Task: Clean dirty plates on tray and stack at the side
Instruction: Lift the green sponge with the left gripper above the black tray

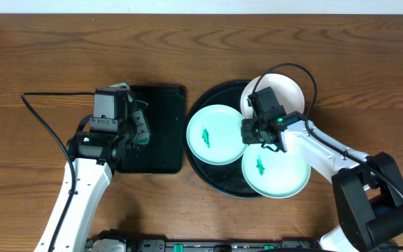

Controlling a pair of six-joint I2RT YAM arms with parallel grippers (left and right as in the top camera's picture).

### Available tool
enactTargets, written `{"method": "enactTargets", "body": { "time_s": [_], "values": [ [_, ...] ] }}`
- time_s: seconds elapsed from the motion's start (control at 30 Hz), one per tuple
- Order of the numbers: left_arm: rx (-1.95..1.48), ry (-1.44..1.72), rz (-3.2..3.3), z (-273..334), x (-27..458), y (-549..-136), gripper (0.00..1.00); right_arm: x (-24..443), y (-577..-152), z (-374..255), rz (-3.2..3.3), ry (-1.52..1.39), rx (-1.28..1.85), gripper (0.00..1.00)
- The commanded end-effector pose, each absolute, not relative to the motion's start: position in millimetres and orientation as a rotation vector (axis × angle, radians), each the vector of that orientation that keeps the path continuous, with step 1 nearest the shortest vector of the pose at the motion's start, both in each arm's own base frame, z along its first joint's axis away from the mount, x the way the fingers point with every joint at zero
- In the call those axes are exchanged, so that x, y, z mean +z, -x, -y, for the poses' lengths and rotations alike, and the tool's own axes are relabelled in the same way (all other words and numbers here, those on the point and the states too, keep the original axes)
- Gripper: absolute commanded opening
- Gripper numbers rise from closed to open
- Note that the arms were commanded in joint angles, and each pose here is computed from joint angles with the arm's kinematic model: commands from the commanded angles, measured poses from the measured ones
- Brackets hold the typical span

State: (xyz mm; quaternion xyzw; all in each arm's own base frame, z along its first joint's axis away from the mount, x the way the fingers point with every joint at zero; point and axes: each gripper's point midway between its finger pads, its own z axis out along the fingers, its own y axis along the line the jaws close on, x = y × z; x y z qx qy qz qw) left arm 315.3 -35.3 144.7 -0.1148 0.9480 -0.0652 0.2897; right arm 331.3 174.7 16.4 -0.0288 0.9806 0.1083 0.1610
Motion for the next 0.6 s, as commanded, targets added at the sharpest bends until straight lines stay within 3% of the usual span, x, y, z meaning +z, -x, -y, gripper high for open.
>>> {"method": "enactTargets", "body": {
  "time_s": [0.0,0.57],
  "values": [
    [-0.173,0.285,-2.509,36.4,153.0,-320.3,0.07,9.1,-325.9,-174.4,-2.818,0.087,0.29,0.11],
    [-0.173,0.285,-2.509,36.4,153.0,-320.3,0.07,2.2,-328.5,-177.4,-2.822,0.089,0.303,0.04]
  ]
}}
